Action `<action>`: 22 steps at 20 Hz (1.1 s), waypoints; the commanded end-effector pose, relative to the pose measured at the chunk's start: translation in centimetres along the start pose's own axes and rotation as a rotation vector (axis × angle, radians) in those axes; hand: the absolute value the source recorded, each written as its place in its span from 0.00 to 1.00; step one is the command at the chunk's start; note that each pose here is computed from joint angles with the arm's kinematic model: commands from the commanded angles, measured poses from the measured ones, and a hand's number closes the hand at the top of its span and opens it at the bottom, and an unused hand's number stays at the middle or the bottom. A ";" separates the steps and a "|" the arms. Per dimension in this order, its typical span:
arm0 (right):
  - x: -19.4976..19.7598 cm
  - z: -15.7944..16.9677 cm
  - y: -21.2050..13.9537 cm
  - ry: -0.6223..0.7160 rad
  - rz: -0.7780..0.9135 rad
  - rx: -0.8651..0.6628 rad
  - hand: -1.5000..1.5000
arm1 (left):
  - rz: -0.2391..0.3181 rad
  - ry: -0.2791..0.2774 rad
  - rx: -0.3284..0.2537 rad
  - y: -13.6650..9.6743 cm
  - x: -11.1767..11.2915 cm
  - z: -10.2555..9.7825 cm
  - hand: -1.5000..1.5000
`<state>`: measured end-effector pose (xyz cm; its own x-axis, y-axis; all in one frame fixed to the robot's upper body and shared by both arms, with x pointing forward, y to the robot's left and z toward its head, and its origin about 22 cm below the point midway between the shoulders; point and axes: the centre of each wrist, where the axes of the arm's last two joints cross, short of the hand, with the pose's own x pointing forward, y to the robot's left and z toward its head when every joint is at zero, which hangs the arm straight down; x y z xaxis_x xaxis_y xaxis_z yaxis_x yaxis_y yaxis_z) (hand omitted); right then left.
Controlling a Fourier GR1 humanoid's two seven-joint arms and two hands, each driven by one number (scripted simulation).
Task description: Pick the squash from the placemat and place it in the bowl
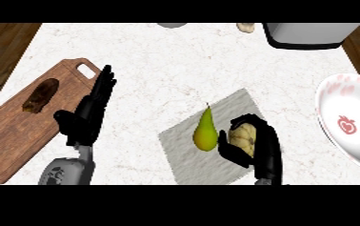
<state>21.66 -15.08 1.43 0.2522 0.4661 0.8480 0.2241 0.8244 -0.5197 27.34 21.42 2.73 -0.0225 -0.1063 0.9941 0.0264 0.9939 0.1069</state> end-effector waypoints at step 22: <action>17.9 1.3 -10.3 -0.248 0.173 -0.455 1.00 | -0.013 -0.003 -0.005 0.0 0.4 -0.2 0.50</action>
<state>22.13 -15.04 19.15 0.0326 0.7068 0.7066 0.5708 0.5672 -0.5937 27.57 21.49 2.24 -0.0225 -0.1159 0.9930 0.0241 0.9929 0.1165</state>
